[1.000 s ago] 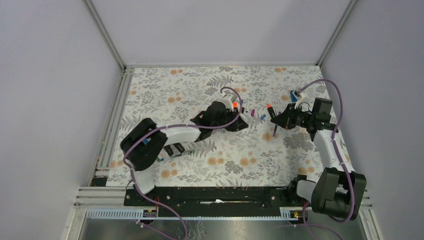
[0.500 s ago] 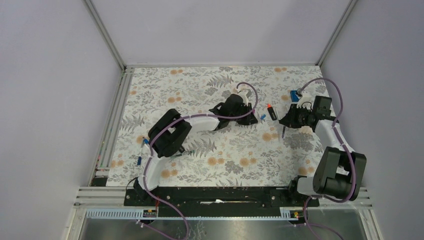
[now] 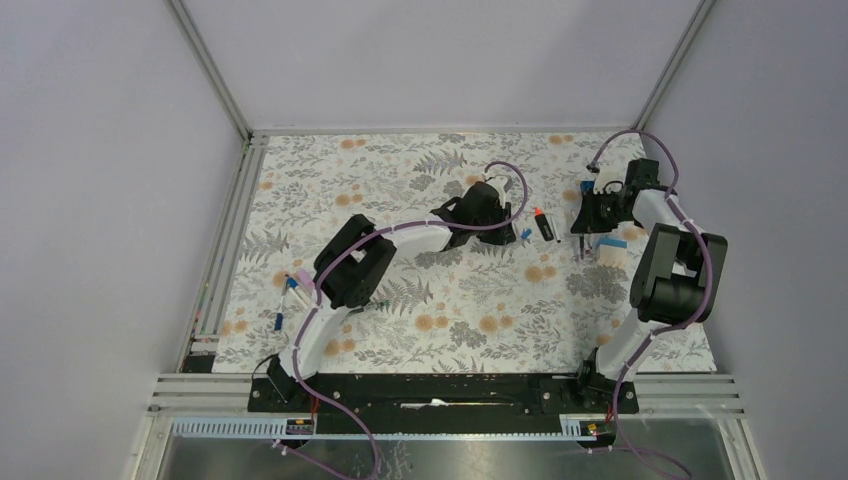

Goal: Open the pen caps
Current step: Place the pen cap at the center of the board, then pick up the pen from the center of the board.

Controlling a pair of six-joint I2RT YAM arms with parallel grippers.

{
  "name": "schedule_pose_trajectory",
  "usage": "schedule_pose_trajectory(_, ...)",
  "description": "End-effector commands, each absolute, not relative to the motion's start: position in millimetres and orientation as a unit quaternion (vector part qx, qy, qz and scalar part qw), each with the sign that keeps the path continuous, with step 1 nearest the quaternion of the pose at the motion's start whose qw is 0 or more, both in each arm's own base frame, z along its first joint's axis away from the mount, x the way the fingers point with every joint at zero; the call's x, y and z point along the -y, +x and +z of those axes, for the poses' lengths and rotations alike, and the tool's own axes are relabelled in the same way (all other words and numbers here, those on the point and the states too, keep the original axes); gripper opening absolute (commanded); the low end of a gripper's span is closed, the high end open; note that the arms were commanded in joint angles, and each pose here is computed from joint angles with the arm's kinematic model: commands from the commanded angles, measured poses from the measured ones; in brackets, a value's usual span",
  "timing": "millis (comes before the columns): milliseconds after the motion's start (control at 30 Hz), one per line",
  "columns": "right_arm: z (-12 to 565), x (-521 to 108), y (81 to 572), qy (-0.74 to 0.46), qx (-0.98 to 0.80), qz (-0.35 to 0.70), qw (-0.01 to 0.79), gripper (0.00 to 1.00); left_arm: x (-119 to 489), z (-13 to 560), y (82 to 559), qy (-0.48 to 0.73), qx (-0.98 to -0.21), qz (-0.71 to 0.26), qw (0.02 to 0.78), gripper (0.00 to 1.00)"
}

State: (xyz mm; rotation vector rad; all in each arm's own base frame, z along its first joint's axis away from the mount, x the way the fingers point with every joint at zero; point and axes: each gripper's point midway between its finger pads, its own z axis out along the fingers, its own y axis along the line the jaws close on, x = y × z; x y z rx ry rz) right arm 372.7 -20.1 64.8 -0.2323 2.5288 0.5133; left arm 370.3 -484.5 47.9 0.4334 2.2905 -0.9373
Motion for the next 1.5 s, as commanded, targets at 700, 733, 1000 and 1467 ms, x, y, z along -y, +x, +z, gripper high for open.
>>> schedule_pose_trajectory(700, 52.3, 52.4, 393.3, -0.104, -0.958, 0.129, 0.232, 0.35, 451.8, 183.7, 376.8, 0.164, -0.804, -0.359, 0.445, 0.52)
schedule_pose_trajectory(733, 54.1, 52.0, 393.1, -0.103, -0.958, 0.129, 0.234, 0.38, 447.1, 191.5, 375.1, 0.163, -0.800, -0.358, 0.453, 0.53)
schedule_pose_trajectory(1000, 76.0, 45.3, 389.2, -0.104, -0.950, 0.136, 0.260, 0.53, 398.3, 241.8, 356.8, 0.146, -0.773, -0.338, 0.517, 0.68)
schedule_pose_trajectory(1467, 127.7, 35.8, 382.0, -0.104, -0.932, 0.136, 0.320, 0.87, 309.9, 294.0, 325.3, 0.114, -0.735, -0.284, 0.605, 0.98)
